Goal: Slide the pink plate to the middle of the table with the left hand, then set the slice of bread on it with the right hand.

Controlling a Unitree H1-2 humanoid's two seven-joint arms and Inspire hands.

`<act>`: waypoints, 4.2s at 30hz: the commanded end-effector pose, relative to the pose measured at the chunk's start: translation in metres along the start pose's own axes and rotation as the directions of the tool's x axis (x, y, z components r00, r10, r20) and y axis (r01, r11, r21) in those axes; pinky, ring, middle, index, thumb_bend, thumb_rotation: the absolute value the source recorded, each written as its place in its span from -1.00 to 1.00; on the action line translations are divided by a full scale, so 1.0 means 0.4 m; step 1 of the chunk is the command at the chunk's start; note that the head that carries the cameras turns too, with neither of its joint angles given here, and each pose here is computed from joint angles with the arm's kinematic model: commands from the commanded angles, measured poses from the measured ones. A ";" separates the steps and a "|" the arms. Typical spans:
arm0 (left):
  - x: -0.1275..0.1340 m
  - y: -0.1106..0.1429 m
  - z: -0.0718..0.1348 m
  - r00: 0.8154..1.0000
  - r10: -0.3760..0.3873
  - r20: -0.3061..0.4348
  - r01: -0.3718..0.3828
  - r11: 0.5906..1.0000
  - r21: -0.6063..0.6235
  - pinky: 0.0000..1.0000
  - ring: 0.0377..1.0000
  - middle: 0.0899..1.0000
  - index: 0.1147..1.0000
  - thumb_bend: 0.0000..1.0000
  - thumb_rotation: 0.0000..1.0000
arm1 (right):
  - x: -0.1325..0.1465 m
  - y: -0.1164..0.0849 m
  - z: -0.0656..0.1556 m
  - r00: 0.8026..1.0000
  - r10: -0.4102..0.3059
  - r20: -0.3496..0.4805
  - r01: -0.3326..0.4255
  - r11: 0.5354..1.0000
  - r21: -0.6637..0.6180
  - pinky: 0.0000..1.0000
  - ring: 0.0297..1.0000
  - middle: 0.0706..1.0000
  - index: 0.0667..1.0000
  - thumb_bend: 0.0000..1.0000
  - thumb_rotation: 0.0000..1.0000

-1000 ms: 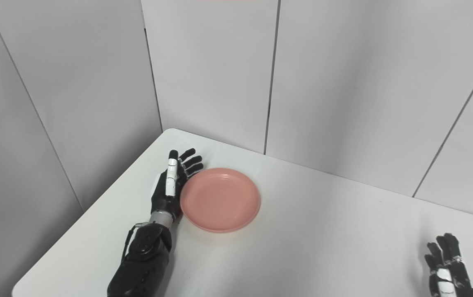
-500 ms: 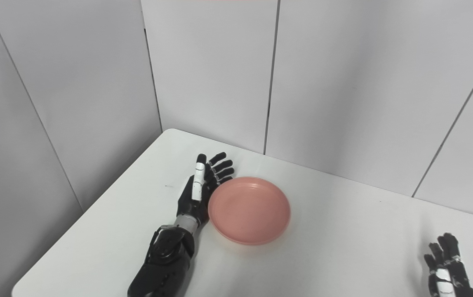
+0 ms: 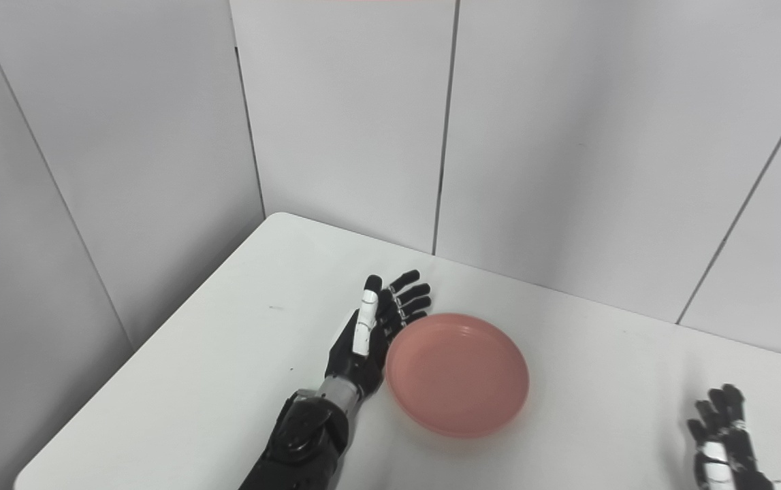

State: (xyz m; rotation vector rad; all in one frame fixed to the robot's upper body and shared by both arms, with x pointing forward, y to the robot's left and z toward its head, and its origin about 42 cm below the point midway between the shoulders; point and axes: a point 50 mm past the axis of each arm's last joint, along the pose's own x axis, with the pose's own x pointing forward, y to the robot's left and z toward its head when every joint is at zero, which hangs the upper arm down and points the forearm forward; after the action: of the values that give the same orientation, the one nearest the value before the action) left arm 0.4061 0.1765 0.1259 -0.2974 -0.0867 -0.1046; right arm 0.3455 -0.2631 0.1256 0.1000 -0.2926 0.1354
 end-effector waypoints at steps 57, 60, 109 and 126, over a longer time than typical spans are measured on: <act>-0.127 -0.062 -0.172 0.986 -0.153 -0.071 0.158 0.985 0.064 1.00 1.00 1.00 1.00 0.57 0.99 | 0.044 0.055 0.014 0.993 0.093 0.066 -0.075 0.970 -0.233 0.90 0.87 0.88 0.92 0.41 0.27; -0.122 -0.065 -0.170 0.988 -0.143 -0.058 0.148 0.986 0.074 1.00 1.00 1.00 1.00 0.57 0.99 | 0.067 0.002 0.068 0.992 0.102 0.079 -0.068 0.935 -0.347 0.92 0.89 0.84 0.90 0.37 0.21; -0.128 0.017 -0.146 0.991 -0.108 -0.085 0.115 0.990 0.081 1.00 1.00 1.00 1.00 0.60 0.99 | 0.141 -0.468 0.538 0.861 -0.138 -0.489 -0.491 0.020 -0.871 1.00 1.00 0.94 0.91 1.00 -0.26; -0.132 0.023 -0.141 0.990 -0.109 -0.091 0.113 0.992 0.046 1.00 1.00 1.00 1.00 0.56 0.98 | 0.138 -0.436 0.495 0.758 -0.187 -0.626 -0.646 -0.076 -0.760 1.00 1.00 1.00 0.98 1.00 -0.28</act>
State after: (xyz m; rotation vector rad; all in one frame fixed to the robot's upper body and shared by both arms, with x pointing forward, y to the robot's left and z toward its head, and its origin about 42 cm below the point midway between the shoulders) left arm 0.3863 0.1548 0.1083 -0.2328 -0.1369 -0.2592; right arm 0.3640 -0.4479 0.2868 -1.5616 0.3530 0.3616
